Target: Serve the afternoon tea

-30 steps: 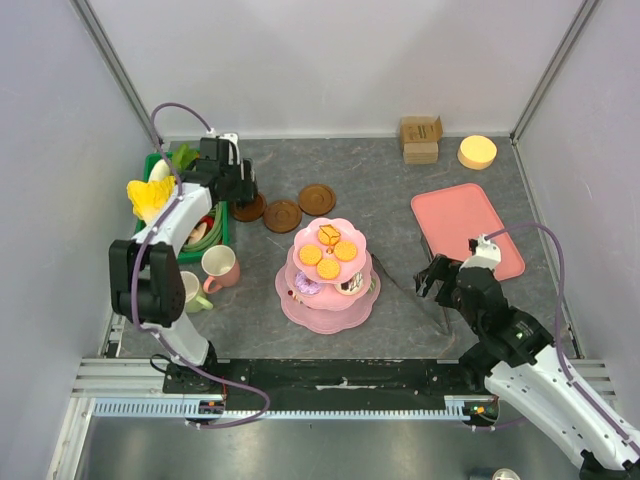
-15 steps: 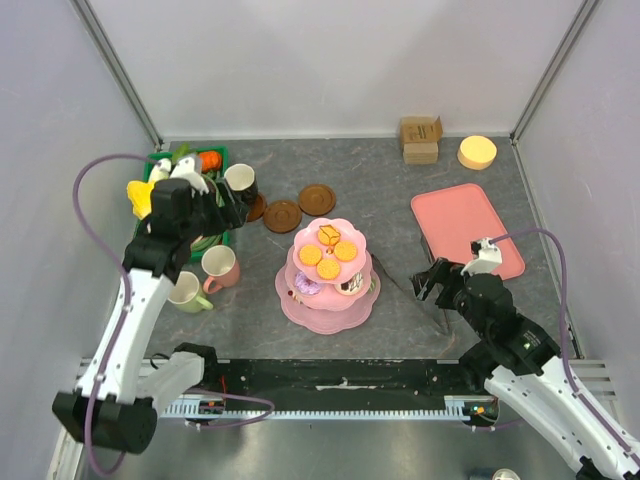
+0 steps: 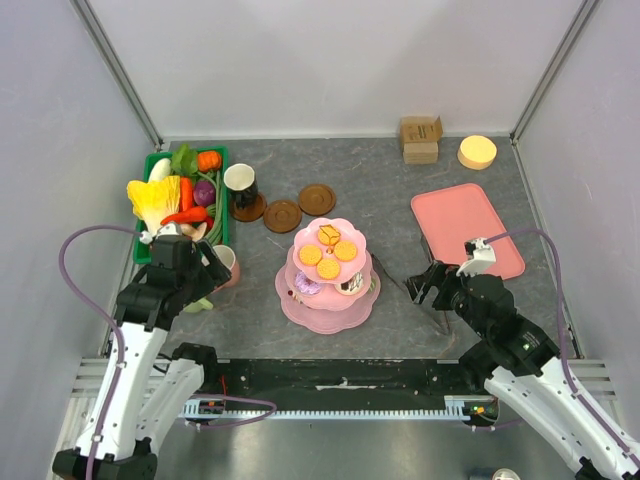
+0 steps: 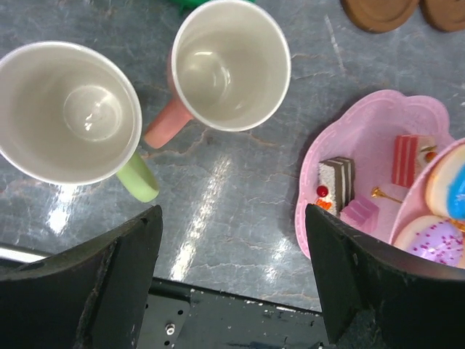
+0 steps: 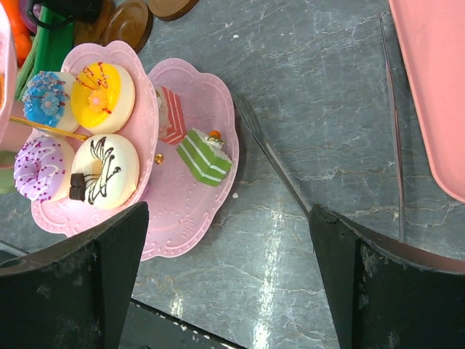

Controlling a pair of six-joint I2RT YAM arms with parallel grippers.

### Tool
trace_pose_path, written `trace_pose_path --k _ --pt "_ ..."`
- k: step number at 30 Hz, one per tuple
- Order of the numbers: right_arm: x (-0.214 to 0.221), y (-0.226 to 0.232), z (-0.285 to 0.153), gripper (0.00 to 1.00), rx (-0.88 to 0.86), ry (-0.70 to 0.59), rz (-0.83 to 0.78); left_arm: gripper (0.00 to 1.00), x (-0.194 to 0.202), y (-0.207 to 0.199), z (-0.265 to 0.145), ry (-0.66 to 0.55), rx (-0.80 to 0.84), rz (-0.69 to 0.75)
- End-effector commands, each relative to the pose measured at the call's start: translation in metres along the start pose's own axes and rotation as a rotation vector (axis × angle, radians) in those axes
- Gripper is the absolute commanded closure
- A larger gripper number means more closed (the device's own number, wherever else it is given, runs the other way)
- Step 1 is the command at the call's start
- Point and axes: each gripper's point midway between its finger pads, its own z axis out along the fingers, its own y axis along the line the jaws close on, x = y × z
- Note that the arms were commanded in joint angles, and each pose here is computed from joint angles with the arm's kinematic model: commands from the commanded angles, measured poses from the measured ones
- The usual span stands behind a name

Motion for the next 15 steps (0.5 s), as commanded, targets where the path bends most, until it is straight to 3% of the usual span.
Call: trace_pose_path --k 1,6,15 --pt "-0.006 0.006 0.002 0.02 -0.032 -0.028 -0.010 0.15 0.004 0.008 0.012 0.048 -0.096 -0.048" --pt "-0.005 0.007 0.001 0.02 -0.036 -0.026 -0.011 0.14 -0.007 -0.004 0.025 0.007 -0.048 -0.047" --pt "-0.009 0.005 -0.002 0.02 -0.024 -0.032 -0.013 0.13 -0.026 0.001 0.048 -0.066 -0.137 -0.095"
